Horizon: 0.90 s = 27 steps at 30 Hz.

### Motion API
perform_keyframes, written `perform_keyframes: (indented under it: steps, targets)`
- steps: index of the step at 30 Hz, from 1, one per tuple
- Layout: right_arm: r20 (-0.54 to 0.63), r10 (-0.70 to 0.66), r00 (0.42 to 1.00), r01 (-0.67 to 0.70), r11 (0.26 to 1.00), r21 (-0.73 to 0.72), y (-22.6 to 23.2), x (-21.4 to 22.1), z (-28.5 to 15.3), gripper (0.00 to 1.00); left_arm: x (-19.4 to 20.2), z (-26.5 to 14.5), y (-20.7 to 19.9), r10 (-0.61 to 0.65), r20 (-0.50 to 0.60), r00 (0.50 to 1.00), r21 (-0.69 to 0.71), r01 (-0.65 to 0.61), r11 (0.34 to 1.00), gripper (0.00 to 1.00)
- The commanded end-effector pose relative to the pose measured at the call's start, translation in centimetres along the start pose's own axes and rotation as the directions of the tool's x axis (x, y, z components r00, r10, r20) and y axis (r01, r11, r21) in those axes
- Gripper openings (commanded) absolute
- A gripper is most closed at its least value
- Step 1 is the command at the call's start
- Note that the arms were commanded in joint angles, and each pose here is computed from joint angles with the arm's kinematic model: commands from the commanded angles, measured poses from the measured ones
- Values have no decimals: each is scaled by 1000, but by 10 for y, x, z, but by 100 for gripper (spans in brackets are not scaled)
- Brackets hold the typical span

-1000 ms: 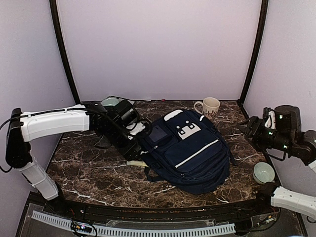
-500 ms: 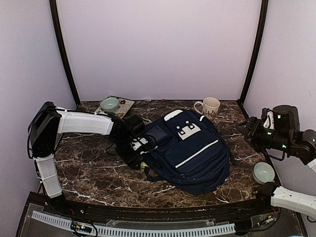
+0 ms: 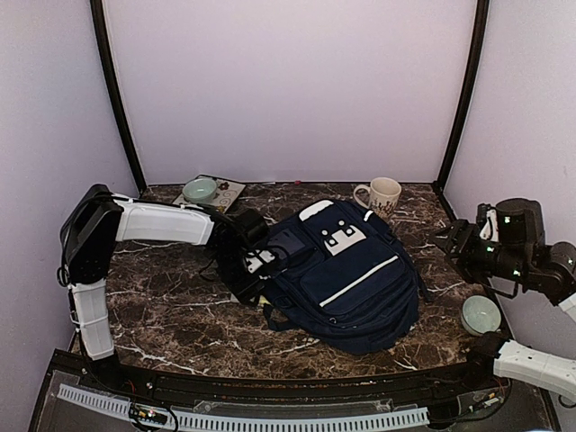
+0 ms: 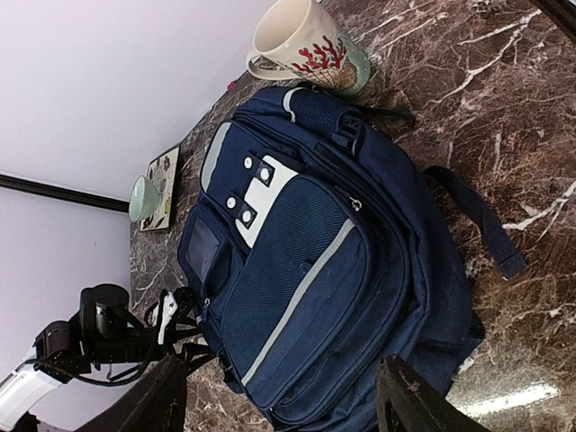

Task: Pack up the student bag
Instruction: Adjust the pen at the center of the board.

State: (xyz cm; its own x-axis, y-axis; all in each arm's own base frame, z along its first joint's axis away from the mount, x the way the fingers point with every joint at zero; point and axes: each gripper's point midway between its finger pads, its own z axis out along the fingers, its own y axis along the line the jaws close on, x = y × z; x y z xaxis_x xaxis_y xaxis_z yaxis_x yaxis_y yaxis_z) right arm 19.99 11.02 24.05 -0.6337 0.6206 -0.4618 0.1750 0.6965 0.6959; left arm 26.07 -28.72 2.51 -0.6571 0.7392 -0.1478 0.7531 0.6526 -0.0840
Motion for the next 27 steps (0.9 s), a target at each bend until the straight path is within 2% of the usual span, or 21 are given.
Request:
perform_keyframes:
  steps: [1, 6, 11, 17, 27]
  targets:
    - [21, 21, 1000, -21, 1000, -9, -2, -2, -2, 73, 7, -2, -9, 7, -20, 1000, 57, -5, 998, 61]
    - [17, 20, 1000, -20, 1000, -1, -6, 0, 0, 73, 24, -5, -11, -39, -27, 999, 58, 40, 997, 50]
    - [11, 12, 1000, -12, 1000, -1, -7, 2, 6, 73, 45, -5, -16, -83, -25, 996, 76, 85, 993, 34]
    - [-5, -3, 1000, 3, 1000, -2, -4, 5, 15, 73, 66, -4, -31, -92, -52, 994, 64, 96, 993, 21]
    - [-26, -48, 998, 49, 999, 11, 4, 3, 21, 73, 94, -12, -51, -138, -63, 988, 78, 143, 987, 12]
